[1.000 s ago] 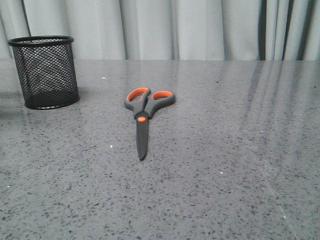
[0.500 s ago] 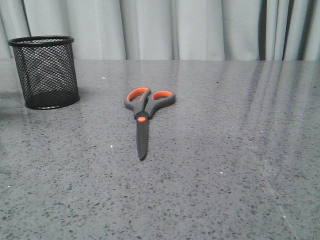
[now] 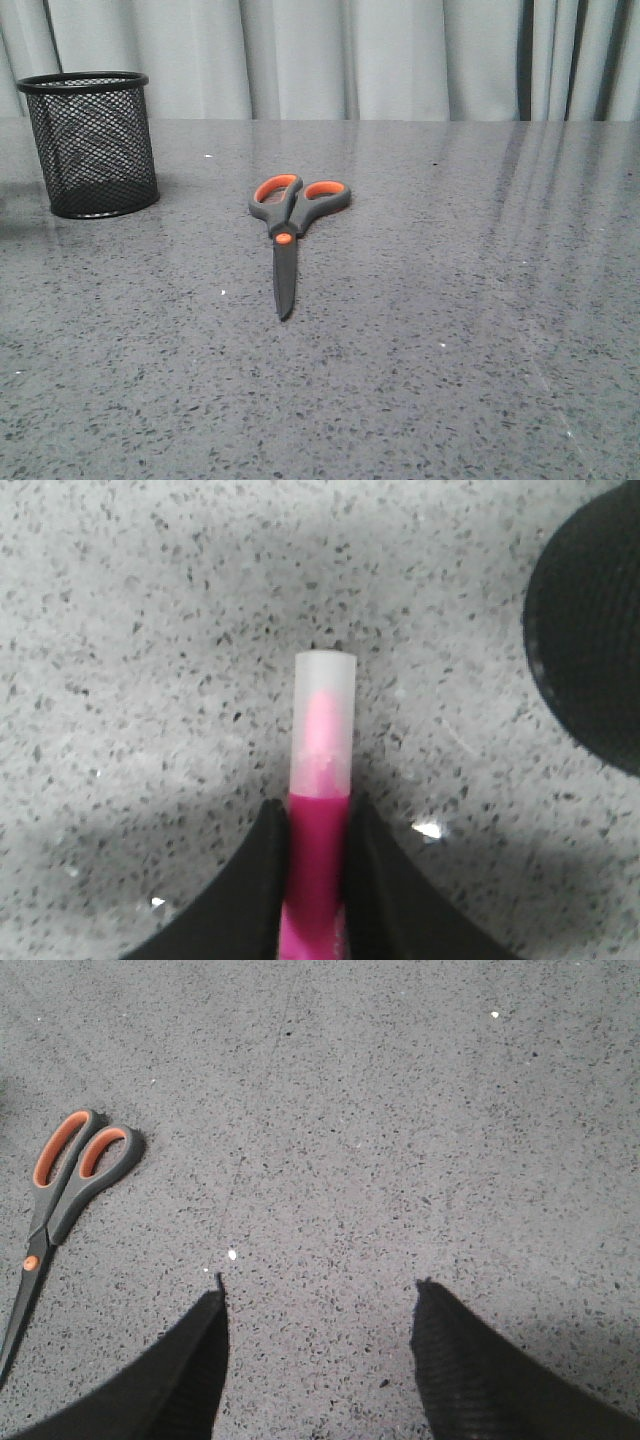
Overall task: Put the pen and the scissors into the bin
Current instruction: 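Lower the left gripper and close it around the pink highlighter, then lift the highlighter, drop it into the black mesh cup, open left gripper, then move the right gripper over the scissors' orange handles, then lower the right gripper and grasp the scissors at the pivot, then lift the scissors and carry them toward the mesh cup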
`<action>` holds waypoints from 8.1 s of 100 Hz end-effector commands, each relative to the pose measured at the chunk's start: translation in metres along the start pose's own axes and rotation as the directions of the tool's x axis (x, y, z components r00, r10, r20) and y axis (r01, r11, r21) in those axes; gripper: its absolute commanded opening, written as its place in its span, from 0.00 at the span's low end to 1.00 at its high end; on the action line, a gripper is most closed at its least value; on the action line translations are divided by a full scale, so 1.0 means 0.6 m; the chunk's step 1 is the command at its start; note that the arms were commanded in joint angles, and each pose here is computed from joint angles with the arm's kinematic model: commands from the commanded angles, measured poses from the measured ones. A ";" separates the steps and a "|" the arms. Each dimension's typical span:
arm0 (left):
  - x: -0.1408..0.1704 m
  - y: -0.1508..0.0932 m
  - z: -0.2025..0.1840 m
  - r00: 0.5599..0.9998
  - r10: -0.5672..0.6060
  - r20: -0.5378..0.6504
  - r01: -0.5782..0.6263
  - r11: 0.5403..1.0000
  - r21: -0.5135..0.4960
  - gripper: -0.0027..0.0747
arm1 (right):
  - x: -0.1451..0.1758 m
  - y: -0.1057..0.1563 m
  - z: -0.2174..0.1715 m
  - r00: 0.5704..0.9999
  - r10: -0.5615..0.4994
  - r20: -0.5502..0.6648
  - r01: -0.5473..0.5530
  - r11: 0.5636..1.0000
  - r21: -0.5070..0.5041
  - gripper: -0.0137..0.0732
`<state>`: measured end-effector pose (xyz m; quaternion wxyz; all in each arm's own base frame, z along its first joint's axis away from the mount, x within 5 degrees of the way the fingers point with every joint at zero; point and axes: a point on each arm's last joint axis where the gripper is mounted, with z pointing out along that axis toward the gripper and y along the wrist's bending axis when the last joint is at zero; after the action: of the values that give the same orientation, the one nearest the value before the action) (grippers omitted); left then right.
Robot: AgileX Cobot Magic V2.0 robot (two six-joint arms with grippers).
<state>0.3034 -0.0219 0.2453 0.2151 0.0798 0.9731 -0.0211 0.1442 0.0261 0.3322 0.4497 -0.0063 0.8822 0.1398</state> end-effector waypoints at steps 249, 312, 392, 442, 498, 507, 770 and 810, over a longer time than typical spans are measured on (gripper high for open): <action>-0.092 -0.157 -0.099 0.704 0.066 0.707 -0.207 0.972 0.115 0.01 | -0.024 0.005 -0.011 0.996 -0.007 0.087 0.008 1.000 -0.008 0.58; -0.087 -0.160 -0.100 0.712 0.114 0.693 -0.260 0.960 0.109 0.33 | -0.023 0.006 -0.011 0.997 -0.007 0.079 0.008 1.000 -0.009 0.58; 0.013 -0.021 -0.335 0.554 0.082 0.829 -0.144 0.990 -0.002 0.16 | -0.013 0.057 0.015 0.997 -0.079 -0.010 0.075 0.969 -0.234 0.58; 0.021 -0.028 -0.345 0.547 0.090 0.832 -0.167 0.986 0.003 0.16 | -0.003 0.107 0.091 0.972 -0.194 -0.128 0.138 0.925 -0.354 0.58; 0.024 -0.046 -0.349 0.536 0.098 0.839 -0.211 0.977 0.020 0.16 | -0.076 0.246 0.195 0.883 -0.300 -0.361 0.175 0.924 -0.340 0.47; 0.027 -0.046 -0.355 0.524 0.100 0.846 -0.209 0.978 0.014 0.16 | -0.087 0.260 0.221 0.855 -0.309 -0.417 0.212 0.941 -0.263 0.47; 0.027 -0.012 -0.365 0.501 0.078 0.862 -0.041 0.997 -0.067 0.16 | -0.190 0.346 0.256 0.961 -0.273 -0.051 0.251 0.934 -0.254 0.07; 0.027 -0.012 -0.365 0.501 0.083 0.861 -0.042 0.997 -0.071 0.16 | -0.213 0.366 0.218 0.927 -0.092 0.363 0.253 0.869 -0.426 0.07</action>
<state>0.2020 -0.0127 0.4204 0.6381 0.1107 0.7612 -0.0351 0.3040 0.2607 0.3700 0.4989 -0.1788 0.8089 0.2545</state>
